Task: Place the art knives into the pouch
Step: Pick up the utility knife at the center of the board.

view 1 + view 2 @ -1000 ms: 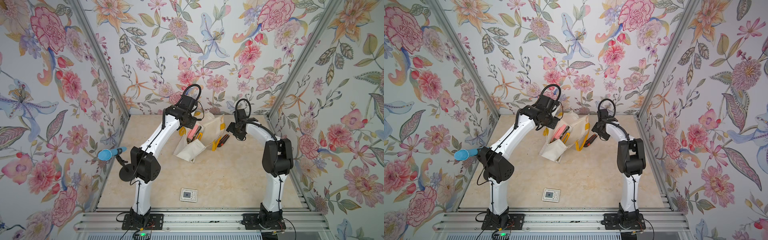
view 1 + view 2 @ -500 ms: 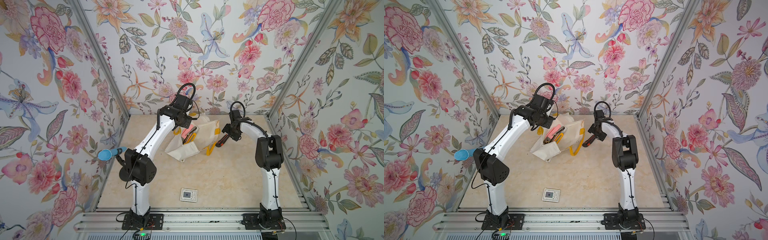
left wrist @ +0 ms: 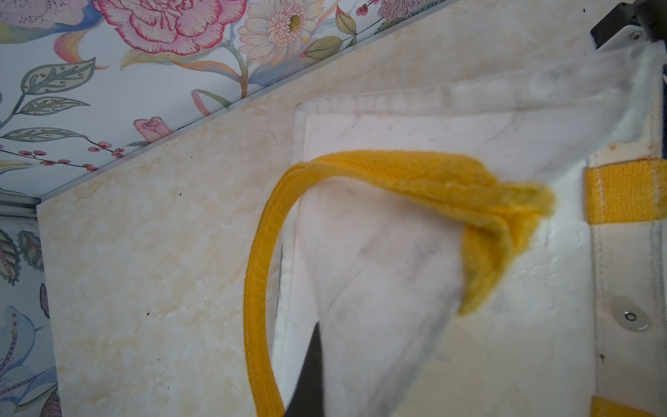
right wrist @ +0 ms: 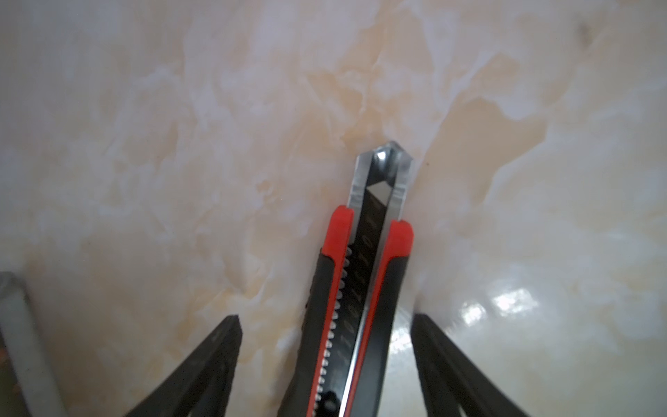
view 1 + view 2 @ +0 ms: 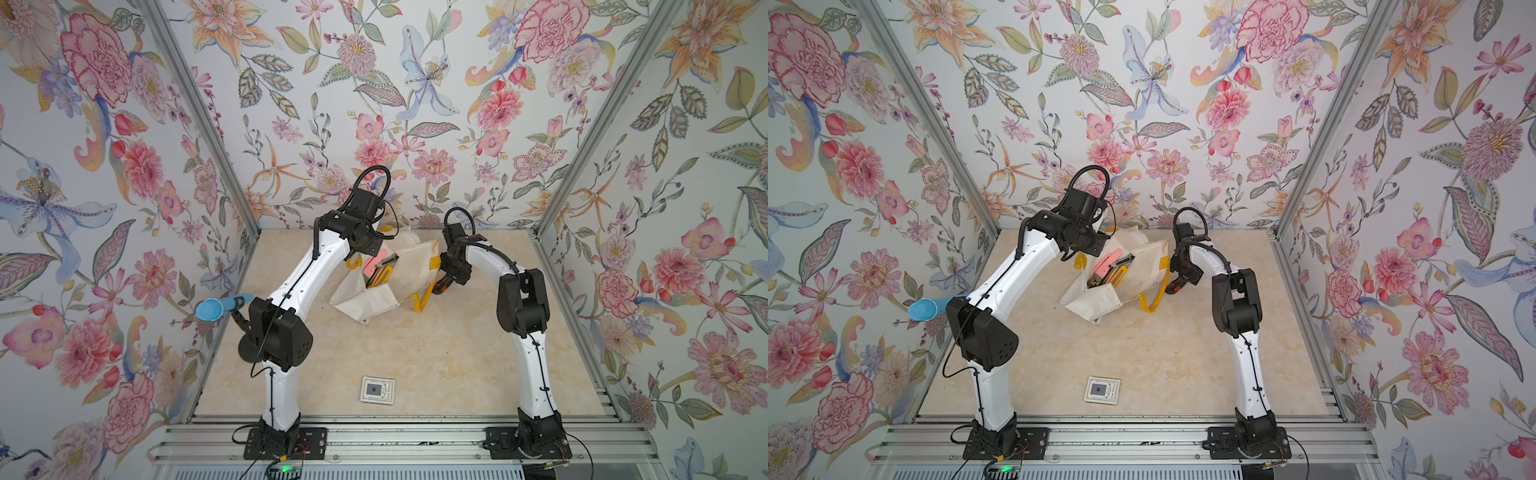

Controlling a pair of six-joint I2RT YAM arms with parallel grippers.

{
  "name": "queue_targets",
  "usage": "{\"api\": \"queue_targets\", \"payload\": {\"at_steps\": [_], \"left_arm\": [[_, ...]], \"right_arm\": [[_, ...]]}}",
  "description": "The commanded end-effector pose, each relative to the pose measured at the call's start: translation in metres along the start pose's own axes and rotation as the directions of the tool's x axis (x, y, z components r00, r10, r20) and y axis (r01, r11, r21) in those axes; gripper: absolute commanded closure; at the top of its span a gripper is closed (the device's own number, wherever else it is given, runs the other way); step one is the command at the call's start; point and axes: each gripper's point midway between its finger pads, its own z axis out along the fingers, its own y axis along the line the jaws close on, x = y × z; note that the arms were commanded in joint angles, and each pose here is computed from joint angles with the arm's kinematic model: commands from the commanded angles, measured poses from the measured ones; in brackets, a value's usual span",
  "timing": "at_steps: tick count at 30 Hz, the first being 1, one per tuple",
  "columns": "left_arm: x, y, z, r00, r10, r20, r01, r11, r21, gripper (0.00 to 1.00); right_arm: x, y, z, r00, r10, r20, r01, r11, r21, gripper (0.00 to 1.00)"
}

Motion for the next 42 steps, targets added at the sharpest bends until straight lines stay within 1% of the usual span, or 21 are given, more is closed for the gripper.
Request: {"api": "queue_targets", "payload": {"at_steps": [1, 8, 10, 11, 14, 17, 20, 23, 26, 30, 34, 39, 42], "left_arm": [[-0.025, 0.01, -0.019, 0.995, -0.017, 0.097, 0.019, 1.0, -0.012, 1.0], [-0.02, 0.009, -0.02, 0.995, -0.021, 0.101, 0.022, 1.0, -0.007, 1.0], [-0.019, 0.009, -0.022, 0.995, -0.021, 0.102, 0.022, 1.0, -0.006, 1.0], [-0.018, 0.01, -0.022, 0.995, -0.023, 0.102, 0.024, 1.0, -0.007, 1.0], [-0.016, 0.009, -0.023, 0.994, -0.023, 0.102, 0.023, 1.0, -0.006, 1.0], [-0.015, 0.009, -0.025, 0.994, -0.023, 0.104, 0.023, 1.0, -0.004, 1.0], [-0.013, 0.01, -0.027, 0.994, -0.024, 0.105, 0.024, 1.0, -0.005, 1.0], [-0.011, 0.008, -0.03, 0.994, -0.02, 0.103, 0.02, 1.0, 0.0, 1.0], [-0.011, 0.006, -0.028, 0.994, -0.023, 0.104, 0.022, 1.0, 0.014, 1.0], [-0.014, 0.001, -0.025, 0.994, -0.024, 0.106, 0.02, 0.999, 0.038, 1.0], [-0.014, -0.001, -0.023, 0.995, -0.021, 0.102, 0.016, 0.999, 0.051, 1.0], [-0.015, -0.006, -0.02, 0.994, -0.021, 0.105, 0.014, 0.998, 0.068, 1.0], [-0.014, -0.008, -0.017, 0.995, -0.021, 0.099, 0.014, 0.997, 0.074, 1.0]], "right_arm": [[0.028, -0.022, 0.016, 0.997, -0.015, -0.081, 0.024, 0.993, 0.118, 0.22], [0.06, -0.043, 0.03, 0.988, -0.027, -0.154, 0.056, 0.98, 0.191, 0.25], [0.069, -0.052, 0.031, 0.984, -0.031, -0.173, 0.068, 0.974, 0.215, 0.31], [0.071, -0.055, 0.032, 0.984, -0.032, -0.176, 0.071, 0.972, 0.222, 0.32], [0.079, -0.063, 0.033, 0.98, -0.032, -0.195, 0.079, 0.967, 0.241, 0.41], [0.084, -0.068, 0.032, 0.979, -0.036, -0.201, 0.088, 0.963, 0.253, 0.55], [0.086, -0.071, 0.031, 0.979, -0.034, -0.201, 0.087, 0.961, 0.262, 0.64], [0.083, -0.069, 0.026, 0.982, -0.043, -0.184, 0.091, 0.961, 0.263, 0.71], [0.072, -0.064, 0.014, 0.988, -0.055, -0.142, 0.09, 0.963, 0.253, 0.74], [0.047, -0.048, -0.019, 0.996, -0.074, -0.055, 0.083, 0.976, 0.199, 0.75], [0.013, -0.025, -0.068, 0.994, -0.091, 0.066, 0.083, 0.99, 0.118, 0.75], [-0.02, -0.001, -0.137, 0.971, -0.096, 0.219, 0.094, 0.995, 0.02, 0.75], [-0.03, 0.01, -0.174, 0.952, -0.097, 0.291, 0.111, 0.993, -0.03, 0.75]]}}
